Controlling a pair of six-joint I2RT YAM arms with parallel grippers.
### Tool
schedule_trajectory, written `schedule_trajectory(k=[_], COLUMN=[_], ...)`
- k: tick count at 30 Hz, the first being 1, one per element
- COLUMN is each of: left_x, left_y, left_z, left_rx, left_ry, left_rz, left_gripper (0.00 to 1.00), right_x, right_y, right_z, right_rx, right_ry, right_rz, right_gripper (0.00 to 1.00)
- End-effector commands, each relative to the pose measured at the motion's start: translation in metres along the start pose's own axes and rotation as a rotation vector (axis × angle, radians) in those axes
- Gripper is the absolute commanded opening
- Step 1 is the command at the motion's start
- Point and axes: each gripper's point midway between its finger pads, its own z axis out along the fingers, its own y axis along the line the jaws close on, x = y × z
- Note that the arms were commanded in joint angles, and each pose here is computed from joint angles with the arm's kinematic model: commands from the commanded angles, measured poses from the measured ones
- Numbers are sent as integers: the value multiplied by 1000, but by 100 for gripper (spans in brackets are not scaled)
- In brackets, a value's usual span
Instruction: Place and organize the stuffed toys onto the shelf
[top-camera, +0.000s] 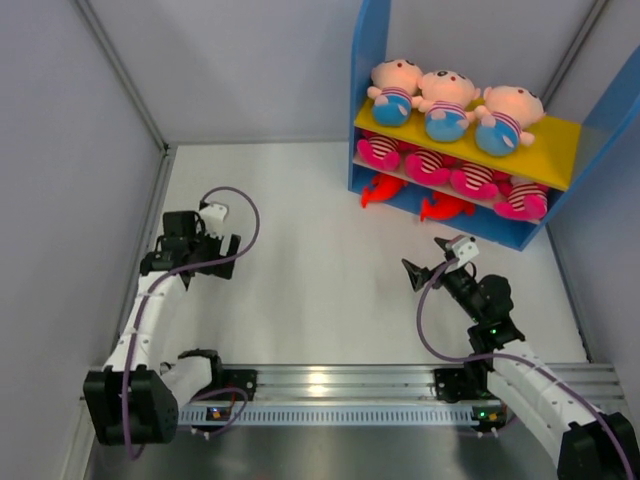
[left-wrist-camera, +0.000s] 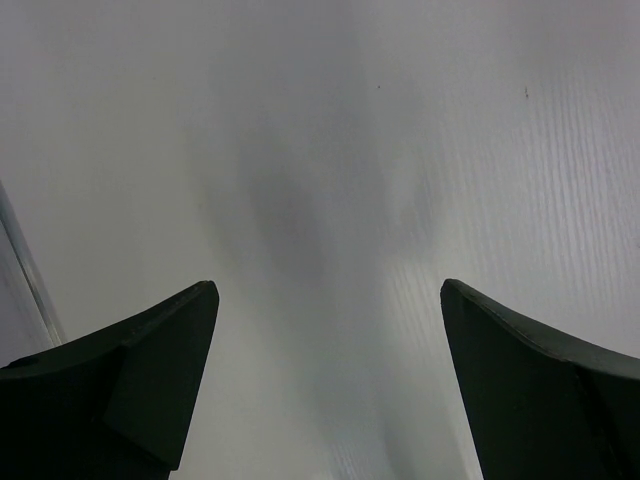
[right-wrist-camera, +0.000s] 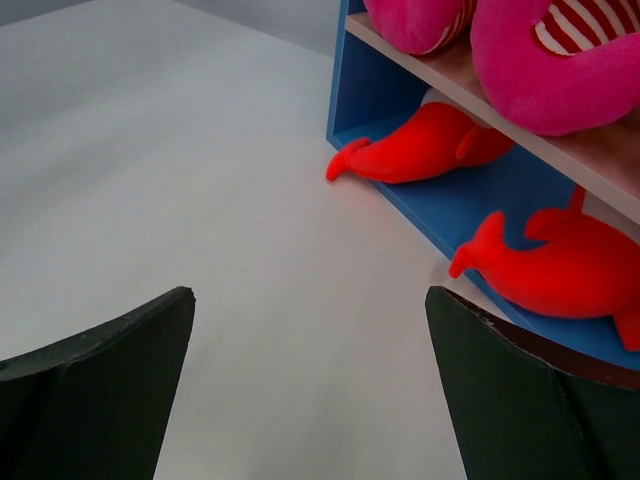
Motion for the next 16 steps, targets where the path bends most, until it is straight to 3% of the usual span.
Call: schedule_trajectory(k=[1, 16], left_x=[-14, -10], left_y=[7, 17], left_z=[-7, -15], left_rx=[13, -27], left_ry=[-112, -136], left_rz=[-77, -85], left_gripper=[99, 99], right_x=[-22, -22], right_y=[8, 10], right_z=[5, 4], right_rx=[-43, -47], right_ry=[-77, -79], right_rz=[-9, -14], right_gripper=[99, 99])
